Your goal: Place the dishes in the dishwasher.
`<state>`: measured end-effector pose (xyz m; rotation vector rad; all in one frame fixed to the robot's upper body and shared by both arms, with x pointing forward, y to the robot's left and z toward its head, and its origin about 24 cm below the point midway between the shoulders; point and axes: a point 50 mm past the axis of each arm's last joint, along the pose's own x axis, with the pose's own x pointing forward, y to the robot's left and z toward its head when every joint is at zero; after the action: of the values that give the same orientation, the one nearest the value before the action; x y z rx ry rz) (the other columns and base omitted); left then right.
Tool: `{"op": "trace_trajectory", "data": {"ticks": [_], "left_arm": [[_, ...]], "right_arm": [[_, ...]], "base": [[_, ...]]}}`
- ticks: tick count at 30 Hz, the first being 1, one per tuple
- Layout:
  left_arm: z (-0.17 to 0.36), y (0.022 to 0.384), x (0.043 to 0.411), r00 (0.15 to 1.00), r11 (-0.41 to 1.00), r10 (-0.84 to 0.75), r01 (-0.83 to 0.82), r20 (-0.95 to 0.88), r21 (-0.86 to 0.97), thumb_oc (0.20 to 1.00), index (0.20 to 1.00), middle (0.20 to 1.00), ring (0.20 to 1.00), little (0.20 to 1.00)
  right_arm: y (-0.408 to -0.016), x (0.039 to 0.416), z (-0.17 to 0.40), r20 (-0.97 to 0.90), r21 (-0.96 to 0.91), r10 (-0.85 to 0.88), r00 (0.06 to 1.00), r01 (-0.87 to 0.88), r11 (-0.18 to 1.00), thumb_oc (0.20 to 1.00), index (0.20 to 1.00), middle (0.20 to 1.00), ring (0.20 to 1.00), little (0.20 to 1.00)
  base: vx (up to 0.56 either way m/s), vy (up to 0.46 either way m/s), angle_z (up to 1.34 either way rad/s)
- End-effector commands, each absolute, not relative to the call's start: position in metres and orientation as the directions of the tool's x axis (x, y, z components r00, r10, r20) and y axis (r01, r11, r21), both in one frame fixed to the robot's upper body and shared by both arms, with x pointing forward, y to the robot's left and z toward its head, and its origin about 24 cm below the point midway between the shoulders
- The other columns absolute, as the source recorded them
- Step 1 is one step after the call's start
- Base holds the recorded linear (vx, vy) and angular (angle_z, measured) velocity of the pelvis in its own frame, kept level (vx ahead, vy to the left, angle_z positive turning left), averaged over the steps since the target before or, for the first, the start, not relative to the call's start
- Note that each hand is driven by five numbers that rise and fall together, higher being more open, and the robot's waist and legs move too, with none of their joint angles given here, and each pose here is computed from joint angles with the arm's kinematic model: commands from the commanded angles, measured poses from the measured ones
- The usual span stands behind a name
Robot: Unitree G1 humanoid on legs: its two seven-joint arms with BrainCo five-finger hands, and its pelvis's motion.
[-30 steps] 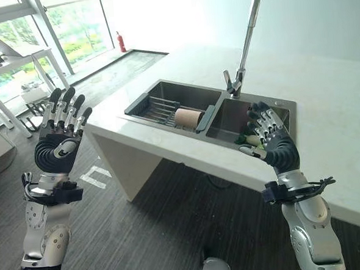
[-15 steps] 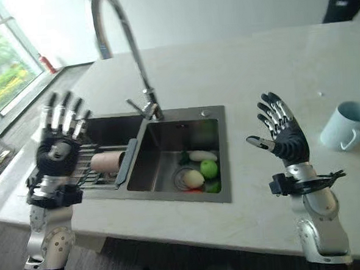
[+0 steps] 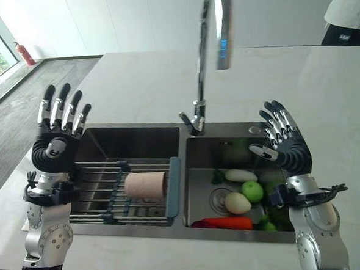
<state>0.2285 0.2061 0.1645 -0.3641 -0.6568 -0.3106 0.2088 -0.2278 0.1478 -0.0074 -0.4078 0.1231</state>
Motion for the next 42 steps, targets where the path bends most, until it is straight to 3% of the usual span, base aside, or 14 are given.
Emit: {"op": "trace_trajectory", "data": {"ticks": [1, 8, 17, 25, 30, 32, 34, 42], "left_arm": [[0.19, 0.215, 0.215, 0.675, 0.915, -0.174, 0.38, 0.717, -0.137, 1.0, 1.0, 1.0, 1.0, 1.0], [0.188, 0.206, 0.223, 0.678, 0.903, -0.213, 0.412, 0.703, -0.124, 1.0, 1.0, 1.0, 1.0, 1.0], [0.168, 0.201, 0.224, 0.781, 0.893, -0.245, 0.413, 0.574, -0.181, 1.0, 1.0, 1.0, 1.0, 1.0], [0.161, 0.213, 0.227, 0.826, 0.944, -0.19, 0.302, 0.53, -0.132, 1.0, 1.0, 1.0, 1.0, 1.0], [0.157, 0.221, 0.234, 0.884, 0.984, -0.181, 0.158, 0.43, 0.089, 1.0, 1.0, 1.0, 1.0, 1.0], [0.158, 0.229, 0.235, 0.896, 0.961, -0.169, 0.058, 0.41, 0.269, 1.0, 1.0, 1.0, 1.0, 1.0], [0.164, 0.238, 0.238, 0.911, 0.827, -0.209, -0.028, 0.354, 0.561, 1.0, 1.0, 1.0, 1.0, 1.0], [0.154, 0.249, 0.255, 0.97, 0.555, -0.22, 0.038, 0.102, 0.831, 1.0, 1.0, 1.0, 1.0, 1.0]], "right_arm": [[-0.228, 0.216, 0.17, 0.497, -0.075, 0.142, 0.856, -0.12, 0.99, 1.0, 1.0, 1.0, 1.0, 1.0], [-0.232, 0.222, 0.169, 0.512, -0.058, 0.107, 0.852, -0.09, 0.994, 1.0, 1.0, 1.0, 1.0, 1.0], [-0.24, 0.219, 0.17, 0.486, -0.086, 0.106, 0.867, -0.073, 0.994, 1.0, 1.0, 1.0, 1.0, 1.0], [-0.248, 0.215, 0.178, 0.505, -0.102, 0.123, 0.854, -0.082, 0.991, 1.0, 1.0, 1.0, 1.0, 1.0], [-0.245, 0.217, 0.178, 0.504, -0.122, 0.106, 0.857, -0.051, 0.991, 1.0, 1.0, 1.0, 1.0, 1.0], [-0.245, 0.218, 0.181, 0.512, -0.131, 0.1, 0.853, -0.038, 0.991, 1.0, 1.0, 1.0, 1.0, 1.0], [-0.247, 0.22, 0.184, 0.51, -0.135, 0.098, 0.855, -0.032, 0.99, 1.0, 1.0, 1.0, 1.0, 1.0], [-0.244, 0.228, 0.188, 0.504, -0.167, 0.137, 0.853, -0.06, 0.984, 1.0, 1.0, 1.0, 1.0, 1.0]], "base": [[-0.02, 0.119, -0.52], [-0.04, -0.066, -0.13], [-0.06, -0.13, 0.1], [-0.03, 0.244, -0.11], [0.01, 0.186, 0.17], [-0.02, 0.109, 0.08], [-0.03, 0.105, 0.12], [-0.04, 0.038, -0.01]]}}
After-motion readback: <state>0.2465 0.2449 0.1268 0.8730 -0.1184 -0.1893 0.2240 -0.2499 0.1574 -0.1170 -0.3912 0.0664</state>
